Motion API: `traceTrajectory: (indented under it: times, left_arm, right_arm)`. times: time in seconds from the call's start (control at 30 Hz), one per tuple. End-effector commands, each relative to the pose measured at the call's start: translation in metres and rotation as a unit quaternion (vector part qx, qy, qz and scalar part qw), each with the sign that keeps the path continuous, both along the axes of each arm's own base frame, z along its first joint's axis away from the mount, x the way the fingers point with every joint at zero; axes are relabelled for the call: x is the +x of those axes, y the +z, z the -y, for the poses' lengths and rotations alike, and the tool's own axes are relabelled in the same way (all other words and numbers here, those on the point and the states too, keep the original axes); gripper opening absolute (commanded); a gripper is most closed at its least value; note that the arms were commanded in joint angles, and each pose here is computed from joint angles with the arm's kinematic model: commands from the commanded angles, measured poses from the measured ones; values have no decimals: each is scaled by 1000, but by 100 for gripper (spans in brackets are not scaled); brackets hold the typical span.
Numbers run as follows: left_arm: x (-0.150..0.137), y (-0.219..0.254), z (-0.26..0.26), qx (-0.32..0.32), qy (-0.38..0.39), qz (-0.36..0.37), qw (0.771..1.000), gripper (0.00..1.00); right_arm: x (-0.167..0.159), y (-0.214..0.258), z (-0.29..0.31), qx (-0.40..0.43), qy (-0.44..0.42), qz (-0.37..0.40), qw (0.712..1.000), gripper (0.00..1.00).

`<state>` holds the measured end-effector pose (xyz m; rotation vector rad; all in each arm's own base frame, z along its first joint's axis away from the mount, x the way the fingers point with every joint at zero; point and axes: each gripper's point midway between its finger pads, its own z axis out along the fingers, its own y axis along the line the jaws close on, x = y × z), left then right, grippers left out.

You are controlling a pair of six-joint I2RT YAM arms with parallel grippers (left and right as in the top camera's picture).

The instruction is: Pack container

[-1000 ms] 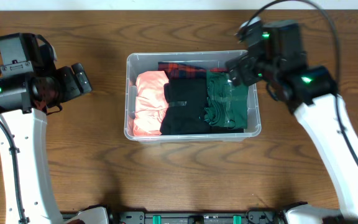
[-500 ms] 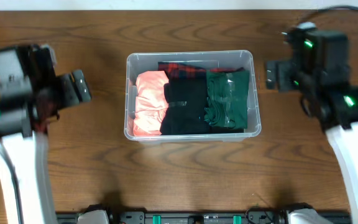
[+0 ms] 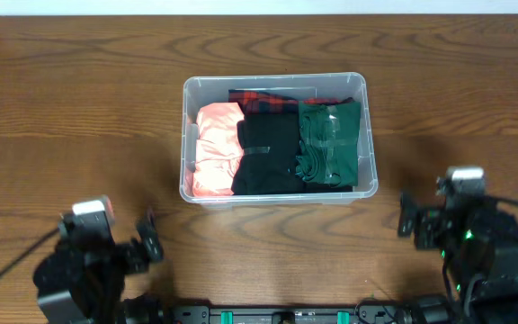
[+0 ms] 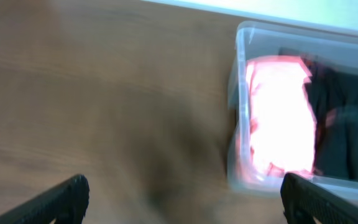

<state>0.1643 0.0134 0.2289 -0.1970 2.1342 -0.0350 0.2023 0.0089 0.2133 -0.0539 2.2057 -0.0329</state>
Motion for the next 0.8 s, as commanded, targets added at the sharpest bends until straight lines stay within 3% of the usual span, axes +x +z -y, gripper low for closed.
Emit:
traceTrajectory:
  times: [0.0, 0.07, 0.57, 0.77]
  left_arm:
    - [-18, -14, 5, -1, -7, -21, 1000, 98]
    - [-28, -27, 7, -8, -7, -52, 999, 98]
    - [-28, -27, 7, -8, -7, -53, 999, 98]
    - [-28, -27, 7, -8, -7, -53, 999, 98]
  right_arm:
    - [-21, -29, 3, -4, -3, -47, 999, 99]
    - [-40, -49, 6, -12, -4, -101, 995, 99]
    - [-37, -49, 5, -11, -4, -96, 995, 99]
    - [-48, -30, 4, 10, 1, -24, 1000, 99]
